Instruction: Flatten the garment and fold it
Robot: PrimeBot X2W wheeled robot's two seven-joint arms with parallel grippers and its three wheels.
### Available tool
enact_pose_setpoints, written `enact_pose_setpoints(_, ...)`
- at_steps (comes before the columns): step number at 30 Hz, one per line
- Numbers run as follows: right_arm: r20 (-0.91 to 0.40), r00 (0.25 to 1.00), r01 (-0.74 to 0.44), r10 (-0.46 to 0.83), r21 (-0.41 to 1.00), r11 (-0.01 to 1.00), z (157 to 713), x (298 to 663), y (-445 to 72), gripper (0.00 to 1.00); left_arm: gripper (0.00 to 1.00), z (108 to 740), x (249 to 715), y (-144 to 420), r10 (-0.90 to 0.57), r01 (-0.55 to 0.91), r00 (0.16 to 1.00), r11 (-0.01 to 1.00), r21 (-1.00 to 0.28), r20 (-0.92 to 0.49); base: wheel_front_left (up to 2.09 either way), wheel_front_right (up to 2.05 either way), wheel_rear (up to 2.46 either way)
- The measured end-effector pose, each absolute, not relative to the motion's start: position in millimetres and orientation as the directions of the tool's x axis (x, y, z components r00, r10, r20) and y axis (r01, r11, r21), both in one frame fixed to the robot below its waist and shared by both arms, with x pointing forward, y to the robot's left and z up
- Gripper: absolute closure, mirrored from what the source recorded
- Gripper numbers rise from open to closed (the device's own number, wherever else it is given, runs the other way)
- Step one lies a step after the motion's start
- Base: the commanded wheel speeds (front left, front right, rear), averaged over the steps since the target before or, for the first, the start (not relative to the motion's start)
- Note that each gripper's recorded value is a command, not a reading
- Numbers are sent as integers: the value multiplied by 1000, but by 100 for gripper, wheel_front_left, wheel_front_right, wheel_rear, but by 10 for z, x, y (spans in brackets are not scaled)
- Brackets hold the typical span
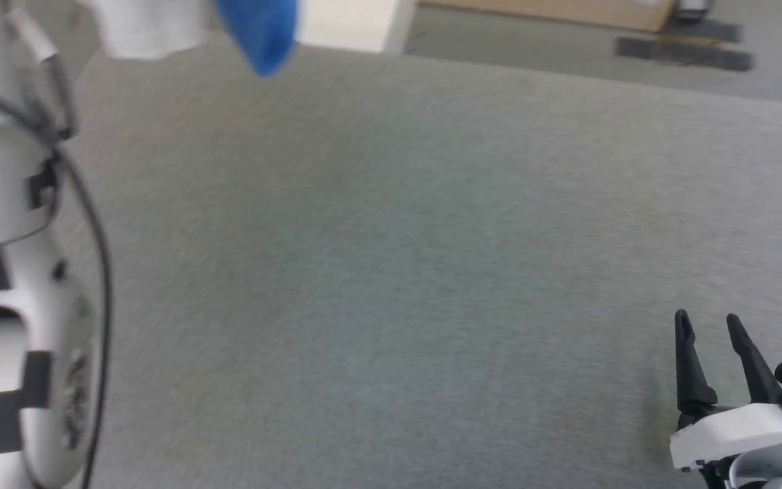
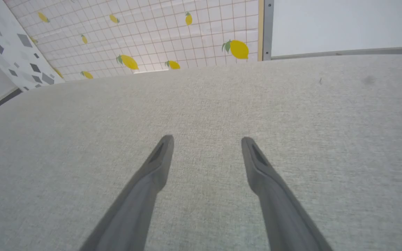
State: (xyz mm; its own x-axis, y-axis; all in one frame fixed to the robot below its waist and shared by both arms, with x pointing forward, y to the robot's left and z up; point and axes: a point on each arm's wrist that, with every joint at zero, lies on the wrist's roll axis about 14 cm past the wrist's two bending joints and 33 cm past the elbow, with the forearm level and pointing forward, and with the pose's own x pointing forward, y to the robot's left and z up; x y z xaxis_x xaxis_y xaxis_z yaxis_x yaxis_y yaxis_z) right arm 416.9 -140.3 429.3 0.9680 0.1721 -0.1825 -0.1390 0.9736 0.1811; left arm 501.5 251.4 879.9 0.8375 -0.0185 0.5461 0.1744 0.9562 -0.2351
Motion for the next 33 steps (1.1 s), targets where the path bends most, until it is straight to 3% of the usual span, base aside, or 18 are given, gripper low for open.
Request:
enact_pose_setpoints(7,-132,990,-23,49,191,981,4456,3966,-1812,0,100,8620,5184,1297,-319,458,848,844,-280,423,0,0,0)
enact_pose_setpoints(15,-89,994,74,-59,181,981,4621,3733,-2175,0,100,6928,5147,373,-562,517,826,732,-444,36,0,0,0)
enact_pose_setpoints(21,-89,990,124,-109,182,976,4632,3600,-2333,0,100,5332,4458,-327,-716,445,631,649,-618,-298,0,0,0)
enact_pose_setpoints(26,-95,985,160,-144,183,970,4614,3516,-2439,0,100,4128,3540,-544,-695,425,326,713,-557,-641,0,0,0)
enact_pose_setpoints(28,-97,984,168,-152,187,968,4598,3507,-2461,0,100,3991,3441,-536,-675,420,292,727,-543,-678,0,0,0)
enact_pose_setpoints(29,-101,983,171,-155,187,967,4585,3504,-2467,0,56,3996,3459,-536,-678,410,295,727,-551,-674,0,0,0)
enact_pose_setpoints(30,-103,982,173,-155,188,967,4576,3503,-2468,0,0,4034,3503,-533,-683,389,311,726,-567,-661,0,0,0)
enact_pose_setpoints(33,-105,983,171,-153,192,967,4563,3508,-2459,0,0,4260,3708,-509,-702,340,395,711,-616,-592,0,0,0)
